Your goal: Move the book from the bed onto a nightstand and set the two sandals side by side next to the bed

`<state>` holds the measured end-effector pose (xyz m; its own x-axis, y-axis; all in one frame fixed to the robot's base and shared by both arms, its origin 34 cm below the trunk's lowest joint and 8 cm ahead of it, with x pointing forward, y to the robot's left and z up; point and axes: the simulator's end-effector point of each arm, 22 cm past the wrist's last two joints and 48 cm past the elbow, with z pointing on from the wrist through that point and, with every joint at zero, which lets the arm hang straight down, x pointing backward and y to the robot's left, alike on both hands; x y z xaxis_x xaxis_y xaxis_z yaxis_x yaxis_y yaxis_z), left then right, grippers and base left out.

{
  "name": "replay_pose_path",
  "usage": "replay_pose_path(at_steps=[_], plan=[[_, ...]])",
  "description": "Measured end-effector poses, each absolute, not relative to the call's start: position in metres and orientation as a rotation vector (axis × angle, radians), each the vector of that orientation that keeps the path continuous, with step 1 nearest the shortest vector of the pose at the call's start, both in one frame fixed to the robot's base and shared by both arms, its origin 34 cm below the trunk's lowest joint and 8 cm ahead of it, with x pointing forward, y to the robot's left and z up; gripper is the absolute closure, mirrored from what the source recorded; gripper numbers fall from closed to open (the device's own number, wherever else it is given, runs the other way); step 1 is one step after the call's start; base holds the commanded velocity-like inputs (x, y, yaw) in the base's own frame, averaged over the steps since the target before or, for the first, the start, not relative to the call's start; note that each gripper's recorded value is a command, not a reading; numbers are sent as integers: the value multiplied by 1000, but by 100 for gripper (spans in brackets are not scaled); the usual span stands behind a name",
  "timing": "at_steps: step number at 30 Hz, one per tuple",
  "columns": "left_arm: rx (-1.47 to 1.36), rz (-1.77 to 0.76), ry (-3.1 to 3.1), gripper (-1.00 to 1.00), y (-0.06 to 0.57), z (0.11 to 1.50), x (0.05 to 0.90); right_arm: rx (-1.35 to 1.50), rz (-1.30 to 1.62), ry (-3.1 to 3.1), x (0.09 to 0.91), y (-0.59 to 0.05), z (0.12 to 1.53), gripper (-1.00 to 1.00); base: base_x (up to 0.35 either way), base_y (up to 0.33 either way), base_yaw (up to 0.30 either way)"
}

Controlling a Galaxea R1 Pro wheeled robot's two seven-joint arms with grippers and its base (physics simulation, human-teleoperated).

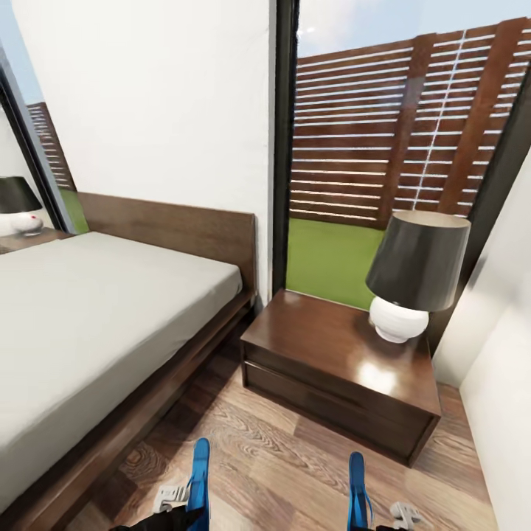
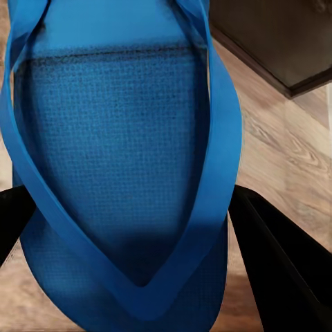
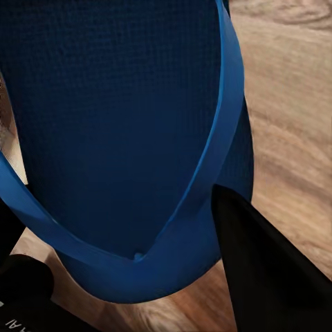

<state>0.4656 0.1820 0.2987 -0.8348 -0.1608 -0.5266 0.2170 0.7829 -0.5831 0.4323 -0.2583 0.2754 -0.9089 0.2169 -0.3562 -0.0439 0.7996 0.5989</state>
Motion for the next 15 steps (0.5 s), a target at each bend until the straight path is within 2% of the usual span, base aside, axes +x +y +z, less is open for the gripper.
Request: replay_pose_path(at_steps=[15], plan=[[44,-887,2401,100,181,299,465,131,871,2575,432,-258,275,100,0,0,292]])
